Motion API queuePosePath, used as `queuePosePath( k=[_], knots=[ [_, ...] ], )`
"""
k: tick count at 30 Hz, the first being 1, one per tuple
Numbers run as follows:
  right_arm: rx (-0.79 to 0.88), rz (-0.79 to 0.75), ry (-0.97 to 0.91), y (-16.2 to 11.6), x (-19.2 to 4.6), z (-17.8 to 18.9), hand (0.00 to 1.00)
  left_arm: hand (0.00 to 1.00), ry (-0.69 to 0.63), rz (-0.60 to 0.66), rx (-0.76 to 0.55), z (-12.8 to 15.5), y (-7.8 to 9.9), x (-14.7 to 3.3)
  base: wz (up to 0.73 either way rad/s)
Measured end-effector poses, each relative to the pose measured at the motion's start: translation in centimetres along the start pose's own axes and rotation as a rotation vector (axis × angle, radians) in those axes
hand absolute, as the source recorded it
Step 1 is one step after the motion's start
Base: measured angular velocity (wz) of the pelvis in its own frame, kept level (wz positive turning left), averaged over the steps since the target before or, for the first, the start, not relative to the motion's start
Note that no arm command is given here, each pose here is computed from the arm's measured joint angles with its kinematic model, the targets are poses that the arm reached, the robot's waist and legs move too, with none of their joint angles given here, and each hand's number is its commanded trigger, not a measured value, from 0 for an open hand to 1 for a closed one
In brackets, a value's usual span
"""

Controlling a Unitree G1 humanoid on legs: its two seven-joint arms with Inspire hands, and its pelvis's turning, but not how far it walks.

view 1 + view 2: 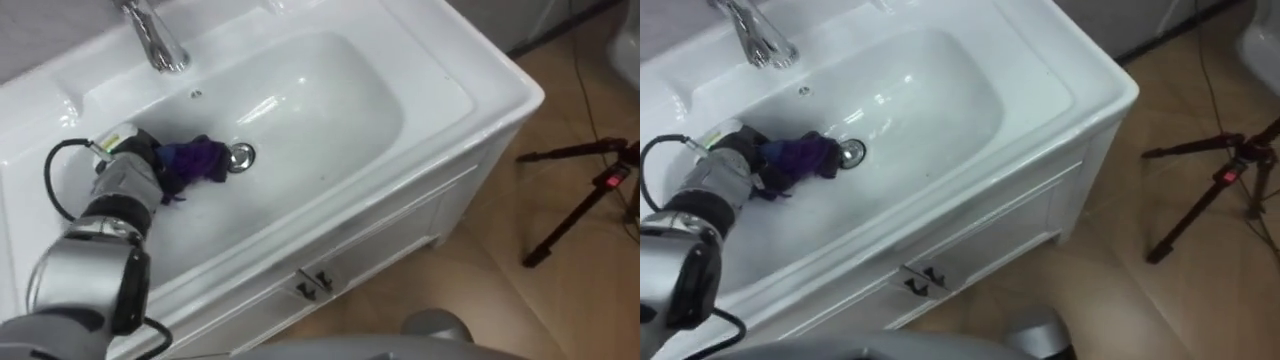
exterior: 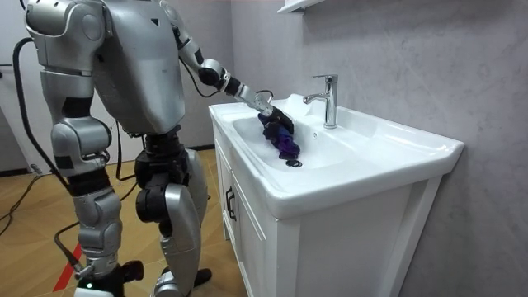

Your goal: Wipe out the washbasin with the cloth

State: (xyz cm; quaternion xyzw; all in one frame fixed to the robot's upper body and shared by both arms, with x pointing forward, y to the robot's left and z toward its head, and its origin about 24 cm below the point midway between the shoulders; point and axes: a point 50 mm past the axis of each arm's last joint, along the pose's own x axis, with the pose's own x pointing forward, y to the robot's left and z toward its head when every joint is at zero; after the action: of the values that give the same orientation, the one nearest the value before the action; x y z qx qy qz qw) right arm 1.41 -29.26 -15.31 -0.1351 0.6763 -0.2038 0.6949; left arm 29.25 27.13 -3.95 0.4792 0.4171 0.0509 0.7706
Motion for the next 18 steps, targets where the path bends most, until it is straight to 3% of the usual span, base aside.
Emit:
queuePosePath(
  k=[12, 18],
  knots=[
    [-0.015, 0.051, -0.032, 1.4, -0.2, 2.6, 0.0, 1.0, -0.001, 0.152, -0.072, 1.9, 2.5, 0.0, 0.03],
    [-0.041, 0.073, -0.066, 2.2, -0.5, 4.5, 0.0, 1.0, -0.072, 0.184, -0.084, 4.3, 2.1, -0.6, 0.15]
  ],
)
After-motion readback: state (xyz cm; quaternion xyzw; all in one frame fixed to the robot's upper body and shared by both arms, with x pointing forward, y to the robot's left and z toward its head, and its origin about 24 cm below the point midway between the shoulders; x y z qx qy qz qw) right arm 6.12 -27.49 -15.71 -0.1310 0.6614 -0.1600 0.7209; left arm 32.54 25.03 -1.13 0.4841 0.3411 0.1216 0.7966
